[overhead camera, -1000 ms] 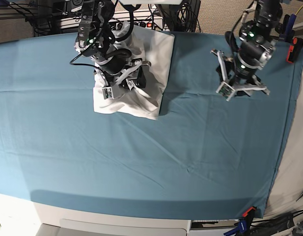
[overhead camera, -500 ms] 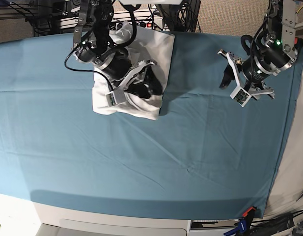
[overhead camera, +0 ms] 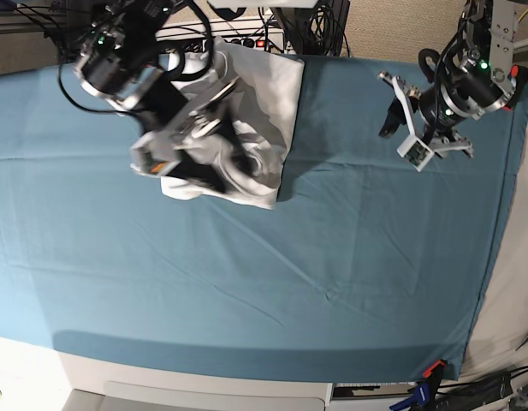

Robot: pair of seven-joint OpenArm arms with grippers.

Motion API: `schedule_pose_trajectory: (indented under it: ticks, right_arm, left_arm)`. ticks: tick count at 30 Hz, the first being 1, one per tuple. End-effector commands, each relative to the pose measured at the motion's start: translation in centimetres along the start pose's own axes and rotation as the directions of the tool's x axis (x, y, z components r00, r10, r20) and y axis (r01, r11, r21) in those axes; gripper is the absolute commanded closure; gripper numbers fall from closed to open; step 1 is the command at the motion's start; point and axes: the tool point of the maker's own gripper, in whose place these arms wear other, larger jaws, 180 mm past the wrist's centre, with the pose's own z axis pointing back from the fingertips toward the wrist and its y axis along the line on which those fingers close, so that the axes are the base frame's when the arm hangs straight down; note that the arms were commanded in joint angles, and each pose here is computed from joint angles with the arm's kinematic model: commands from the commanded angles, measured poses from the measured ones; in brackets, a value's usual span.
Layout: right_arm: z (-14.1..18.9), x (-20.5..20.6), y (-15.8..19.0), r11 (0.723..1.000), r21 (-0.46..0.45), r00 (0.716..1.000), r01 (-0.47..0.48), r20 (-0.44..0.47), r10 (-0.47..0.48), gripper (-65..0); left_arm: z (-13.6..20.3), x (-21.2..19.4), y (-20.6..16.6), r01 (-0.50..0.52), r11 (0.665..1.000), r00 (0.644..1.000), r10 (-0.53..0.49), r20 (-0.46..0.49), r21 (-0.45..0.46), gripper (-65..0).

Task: Fold the T-shirt properly
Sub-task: 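Release the bundle and move both grippers away from the folded shirt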

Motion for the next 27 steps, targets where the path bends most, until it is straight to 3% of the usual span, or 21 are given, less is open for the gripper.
schedule_pose_trajectory:
  ticks: [1,4,6,10,12,14,17,22,27]
  right_arm:
    - [1.0,0.7,-1.7,0.997,-0.073,0.999,0.030,0.030,-0.028,-24.8]
    - [4.9,-1.5,-8.0,0.939,-0.336,0.995,0.077,-0.032,-0.093,-11.6]
    - [7.6,-2.3,-10.7,0.891,-0.447,0.992,0.079,-0.049,-0.113,-1.6]
    - [11.6,-3.5,-13.5,0.797,-0.590,0.981,0.127,-0.041,-0.187,0.0]
    - [12.0,-4.1,-13.7,0.770,-0.614,0.972,0.172,-0.023,-0.235,0.0]
    - [11.2,-4.4,-12.9,0.774,-0.597,0.963,0.213,-0.005,-0.269,0.0]
    - [8.1,-6.4,-11.0,0.813,-0.508,0.937,0.283,-0.035,-0.348,0.0]
    - [3.9,-10.1,-6.4,0.881,-0.346,0.889,0.323,-0.207,-0.408,0.0]
    - [2.3,-12.3,-0.1,0.917,-0.191,0.853,0.352,-0.339,-0.398,0.0]
  left_arm:
    - [0.4,0.7,0.1,0.015,1.000,0.999,-0.015,0.029,0.003,-19.4]
    - [0.4,0.7,0.0,0.012,1.000,0.999,-0.012,0.030,0.001,-18.8]
    - [0.4,0.7,0.0,0.013,1.000,0.999,-0.013,0.032,0.002,-18.8]
    - [0.4,0.8,0.1,0.013,1.000,0.999,-0.013,0.034,0.002,-18.8]
    - [0.4,0.8,0.1,0.013,1.000,0.999,-0.013,0.035,0.002,-18.8]
    - [0.4,0.8,0.1,0.012,1.000,0.999,-0.012,0.035,0.002,-18.8]
    - [0.4,0.8,0.1,0.012,1.000,0.999,-0.013,0.034,0.002,-18.8]
    - [0.4,0.8,0.1,0.013,1.000,0.999,-0.013,0.033,0.003,-18.8]
    - [0.4,0.8,0.1,0.013,1.000,0.999,-0.013,0.034,0.003,-18.8]
